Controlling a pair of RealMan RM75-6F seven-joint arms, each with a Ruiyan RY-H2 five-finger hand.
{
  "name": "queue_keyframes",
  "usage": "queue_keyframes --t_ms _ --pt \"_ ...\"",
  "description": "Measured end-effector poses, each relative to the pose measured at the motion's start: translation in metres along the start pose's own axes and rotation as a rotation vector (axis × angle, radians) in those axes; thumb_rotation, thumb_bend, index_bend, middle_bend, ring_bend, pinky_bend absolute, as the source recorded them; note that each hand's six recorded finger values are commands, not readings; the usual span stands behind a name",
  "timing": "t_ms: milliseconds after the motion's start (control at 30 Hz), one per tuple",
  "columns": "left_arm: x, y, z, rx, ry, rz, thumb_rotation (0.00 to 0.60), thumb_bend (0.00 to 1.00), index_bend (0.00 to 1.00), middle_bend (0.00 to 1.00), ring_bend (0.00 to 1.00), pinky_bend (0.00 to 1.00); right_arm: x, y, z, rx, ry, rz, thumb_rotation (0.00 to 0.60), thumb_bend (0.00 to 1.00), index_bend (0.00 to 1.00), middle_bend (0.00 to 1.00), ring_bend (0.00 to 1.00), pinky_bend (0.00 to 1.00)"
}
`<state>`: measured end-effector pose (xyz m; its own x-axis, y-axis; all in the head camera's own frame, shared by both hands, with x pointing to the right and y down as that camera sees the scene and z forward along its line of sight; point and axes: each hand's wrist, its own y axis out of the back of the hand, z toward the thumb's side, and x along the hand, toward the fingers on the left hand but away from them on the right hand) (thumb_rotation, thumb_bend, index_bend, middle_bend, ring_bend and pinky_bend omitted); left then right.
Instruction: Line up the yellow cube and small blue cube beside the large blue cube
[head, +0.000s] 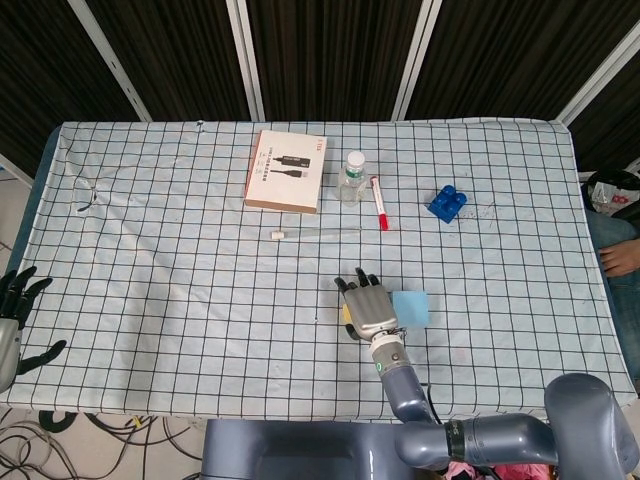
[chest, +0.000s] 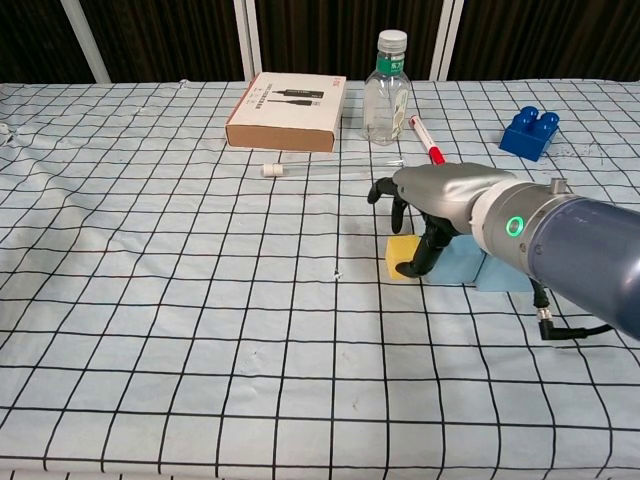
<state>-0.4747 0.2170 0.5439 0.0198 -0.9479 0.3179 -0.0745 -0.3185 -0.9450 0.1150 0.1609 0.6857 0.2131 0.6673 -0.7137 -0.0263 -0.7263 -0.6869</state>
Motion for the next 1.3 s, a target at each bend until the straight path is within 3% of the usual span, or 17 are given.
queue_keyframes --t_ms 533,1300 --pt "0.0 0.0 -0.001 0.007 0.008 0.002 0.6 0.11 0.18 0.07 0.0 0.0 0.015 -0.004 0.025 0.012 0.177 -0.012 0.6 0.26 0.12 0.27 0.0 0.12" --pt "0.001 0.0 -0.001 0.011 0.012 0.004 0.6 0.11 0.18 0.07 0.0 0.0 0.014 -0.013 0.013 0.125 0.175 -0.007 0.6 0.26 0.12 0.31 0.0 0.12"
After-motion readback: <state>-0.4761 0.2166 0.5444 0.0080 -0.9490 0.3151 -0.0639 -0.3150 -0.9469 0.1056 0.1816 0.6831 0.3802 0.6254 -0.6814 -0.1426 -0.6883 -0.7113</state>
